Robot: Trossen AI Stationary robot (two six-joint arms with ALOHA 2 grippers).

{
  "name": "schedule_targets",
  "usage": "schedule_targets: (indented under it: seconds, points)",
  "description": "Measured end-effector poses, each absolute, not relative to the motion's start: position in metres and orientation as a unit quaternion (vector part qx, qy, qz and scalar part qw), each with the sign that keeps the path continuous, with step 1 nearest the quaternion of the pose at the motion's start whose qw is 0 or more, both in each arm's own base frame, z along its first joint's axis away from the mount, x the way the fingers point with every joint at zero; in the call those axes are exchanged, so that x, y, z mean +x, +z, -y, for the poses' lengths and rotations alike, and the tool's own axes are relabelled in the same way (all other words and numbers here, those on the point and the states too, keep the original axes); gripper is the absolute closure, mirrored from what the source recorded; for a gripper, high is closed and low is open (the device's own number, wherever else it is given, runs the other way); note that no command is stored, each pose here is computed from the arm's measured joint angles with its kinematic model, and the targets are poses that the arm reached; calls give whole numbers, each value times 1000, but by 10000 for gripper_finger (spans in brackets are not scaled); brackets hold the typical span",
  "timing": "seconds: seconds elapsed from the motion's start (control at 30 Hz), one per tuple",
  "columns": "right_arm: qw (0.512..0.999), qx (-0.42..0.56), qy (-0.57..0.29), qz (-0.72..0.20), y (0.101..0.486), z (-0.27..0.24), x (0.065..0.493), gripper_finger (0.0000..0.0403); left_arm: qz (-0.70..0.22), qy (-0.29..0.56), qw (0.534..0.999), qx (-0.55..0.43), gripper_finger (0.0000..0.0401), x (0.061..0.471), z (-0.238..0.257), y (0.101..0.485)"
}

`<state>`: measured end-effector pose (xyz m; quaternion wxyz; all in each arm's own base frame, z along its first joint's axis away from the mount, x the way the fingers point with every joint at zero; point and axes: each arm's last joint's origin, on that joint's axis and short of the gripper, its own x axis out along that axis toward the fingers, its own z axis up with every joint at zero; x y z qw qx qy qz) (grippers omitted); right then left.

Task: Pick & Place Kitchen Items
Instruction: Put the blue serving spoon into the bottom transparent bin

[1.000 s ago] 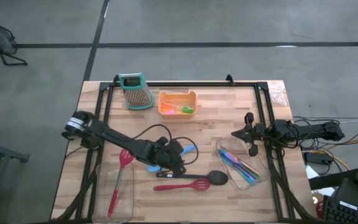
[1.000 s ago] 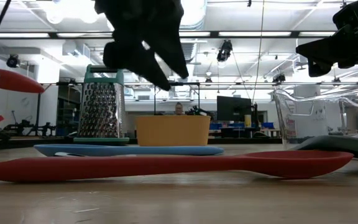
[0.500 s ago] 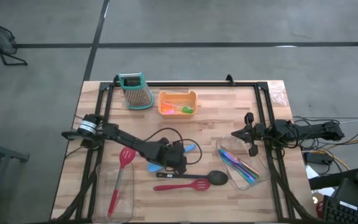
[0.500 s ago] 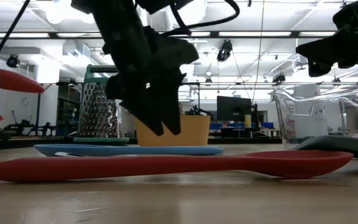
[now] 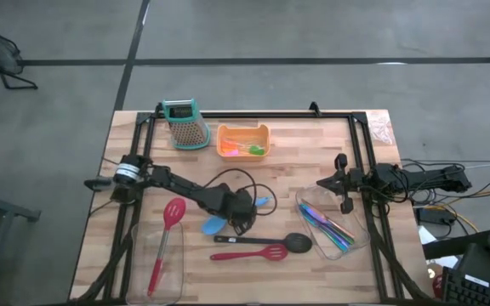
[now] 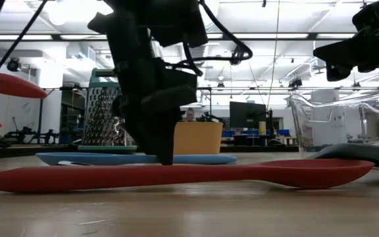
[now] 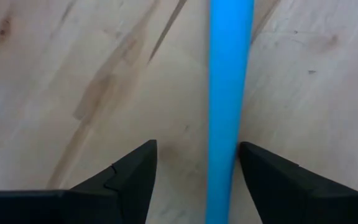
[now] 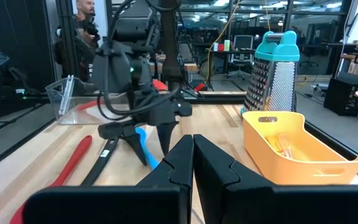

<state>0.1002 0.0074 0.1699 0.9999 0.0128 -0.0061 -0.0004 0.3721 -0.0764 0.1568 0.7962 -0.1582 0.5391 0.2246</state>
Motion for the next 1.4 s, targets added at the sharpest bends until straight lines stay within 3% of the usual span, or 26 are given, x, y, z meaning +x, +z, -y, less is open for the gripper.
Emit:
schedule_targets:
  seconds: [0.23,0.53,0.8,1.0,1.27,1.4]
  points:
    - [1000,13,0,6,170,-7,100,394,-552,211,786,-180,214,375,72,151]
    - [1000,13,0,6,170,-7,100,394,-548,209,789,-184,354,378,69,157]
    - [1000,13,0,6,170,-7,100,394,-527,201,803,-191,354,387,69,176]
    - [1000,13,0,6,170,-7,100,394,-529,213,796,-205,340,385,69,214]
    - [1000,13,-1,6,170,-7,100,394,-541,224,761,-278,349,355,100,285]
    - [1000,13,-1,6,170,-7,100,394,-515,281,753,-299,343,324,127,307]
